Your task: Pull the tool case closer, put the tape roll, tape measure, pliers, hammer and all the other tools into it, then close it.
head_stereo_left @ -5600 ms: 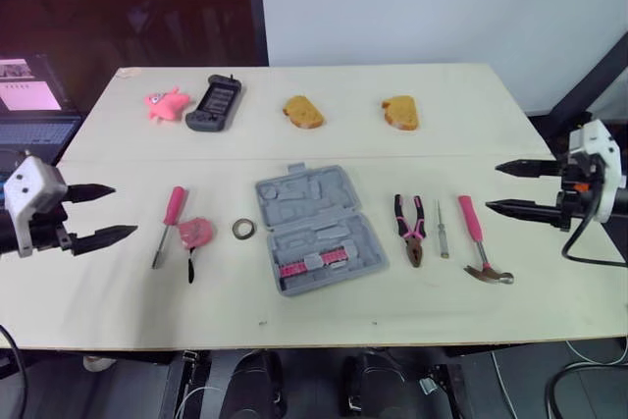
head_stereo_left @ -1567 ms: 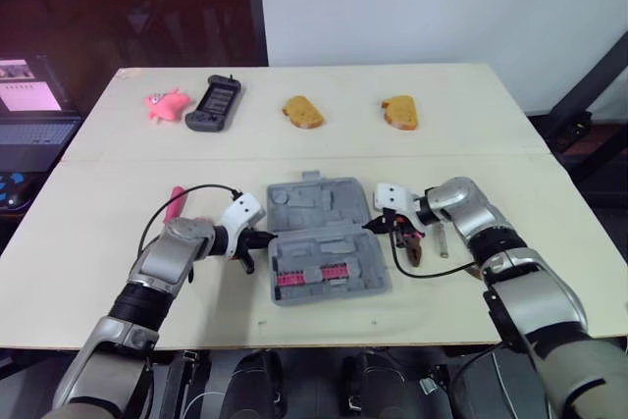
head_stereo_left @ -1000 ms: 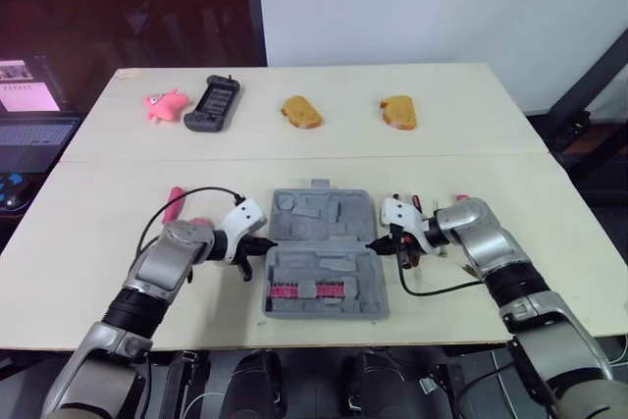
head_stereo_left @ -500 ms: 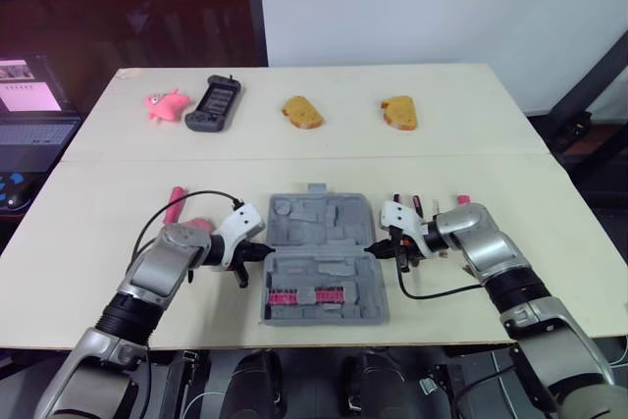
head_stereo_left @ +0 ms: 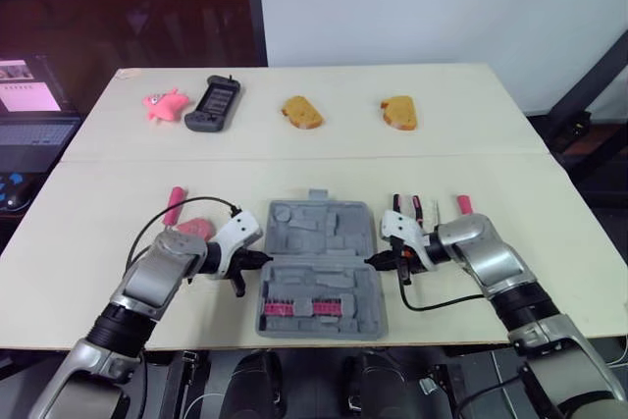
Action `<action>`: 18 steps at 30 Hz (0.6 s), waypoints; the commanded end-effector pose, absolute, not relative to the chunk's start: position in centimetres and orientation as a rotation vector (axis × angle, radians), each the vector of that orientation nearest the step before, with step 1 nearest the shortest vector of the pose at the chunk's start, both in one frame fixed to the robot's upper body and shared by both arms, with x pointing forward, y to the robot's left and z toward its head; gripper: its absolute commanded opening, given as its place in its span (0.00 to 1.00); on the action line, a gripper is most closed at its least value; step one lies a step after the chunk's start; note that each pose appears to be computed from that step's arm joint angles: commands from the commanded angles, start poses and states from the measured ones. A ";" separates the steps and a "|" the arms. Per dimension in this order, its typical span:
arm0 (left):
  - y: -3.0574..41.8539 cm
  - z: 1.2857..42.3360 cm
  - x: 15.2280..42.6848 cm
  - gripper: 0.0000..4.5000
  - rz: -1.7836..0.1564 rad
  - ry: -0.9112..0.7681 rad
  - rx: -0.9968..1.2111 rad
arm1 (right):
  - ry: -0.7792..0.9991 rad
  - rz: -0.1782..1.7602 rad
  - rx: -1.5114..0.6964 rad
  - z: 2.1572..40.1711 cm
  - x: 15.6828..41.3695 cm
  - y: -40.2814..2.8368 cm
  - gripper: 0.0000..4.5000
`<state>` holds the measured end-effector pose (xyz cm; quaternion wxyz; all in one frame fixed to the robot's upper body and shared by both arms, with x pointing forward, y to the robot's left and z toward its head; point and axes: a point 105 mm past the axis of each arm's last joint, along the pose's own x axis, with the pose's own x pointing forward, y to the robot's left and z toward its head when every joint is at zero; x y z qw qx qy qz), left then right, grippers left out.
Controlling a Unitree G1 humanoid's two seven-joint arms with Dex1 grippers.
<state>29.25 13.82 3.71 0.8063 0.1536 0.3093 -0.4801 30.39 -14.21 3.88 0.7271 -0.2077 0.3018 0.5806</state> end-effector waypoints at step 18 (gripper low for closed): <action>14.5 2.4 25.5 0.00 -1.027 0.728 0.262 | 0.687 1.324 -0.386 4.0 27.4 -13.1 0.00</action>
